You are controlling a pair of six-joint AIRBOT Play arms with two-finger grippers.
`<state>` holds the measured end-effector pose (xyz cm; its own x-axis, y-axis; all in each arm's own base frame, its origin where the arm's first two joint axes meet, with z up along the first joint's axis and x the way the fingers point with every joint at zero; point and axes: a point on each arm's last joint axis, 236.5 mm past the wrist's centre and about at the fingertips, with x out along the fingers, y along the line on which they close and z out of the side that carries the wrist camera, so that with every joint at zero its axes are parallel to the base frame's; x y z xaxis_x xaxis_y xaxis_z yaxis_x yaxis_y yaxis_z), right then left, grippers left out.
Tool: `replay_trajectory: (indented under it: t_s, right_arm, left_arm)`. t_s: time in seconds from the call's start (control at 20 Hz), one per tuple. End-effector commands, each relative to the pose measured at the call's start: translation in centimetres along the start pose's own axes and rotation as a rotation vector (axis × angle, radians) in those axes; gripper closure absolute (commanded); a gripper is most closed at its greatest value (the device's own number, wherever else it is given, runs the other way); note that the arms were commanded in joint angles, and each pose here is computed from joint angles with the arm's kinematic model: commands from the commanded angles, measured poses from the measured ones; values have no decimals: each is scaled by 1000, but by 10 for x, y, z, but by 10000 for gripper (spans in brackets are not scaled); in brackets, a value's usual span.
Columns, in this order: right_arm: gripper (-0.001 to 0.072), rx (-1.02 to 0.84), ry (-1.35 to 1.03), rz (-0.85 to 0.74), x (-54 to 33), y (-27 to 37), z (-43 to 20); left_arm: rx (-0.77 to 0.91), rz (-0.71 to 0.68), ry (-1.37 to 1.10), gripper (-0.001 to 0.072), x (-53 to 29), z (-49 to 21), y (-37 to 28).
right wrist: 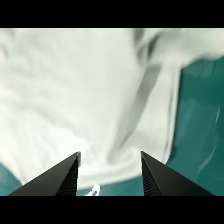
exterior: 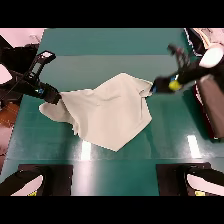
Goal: Fold the shirts.
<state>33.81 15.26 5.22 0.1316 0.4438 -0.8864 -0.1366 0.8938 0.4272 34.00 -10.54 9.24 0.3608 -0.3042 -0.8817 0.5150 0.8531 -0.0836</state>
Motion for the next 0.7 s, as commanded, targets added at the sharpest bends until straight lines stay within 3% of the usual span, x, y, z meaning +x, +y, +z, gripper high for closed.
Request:
replay_trajectory:
  t_s: [0.0,0.25,0.65]
  right_arm:
    - [268,88,116,52,50,9,-85]
    - [258,233,190,172,104,36,-145]
    - [266,188,214,161,151,62,-152]
  left_arm:
    - [-2,0,-2,683,0,0,0]
    - [-31,-6,-4,683,0,1,-1]
    - [-29,-19,28,683,0,-6,-4]
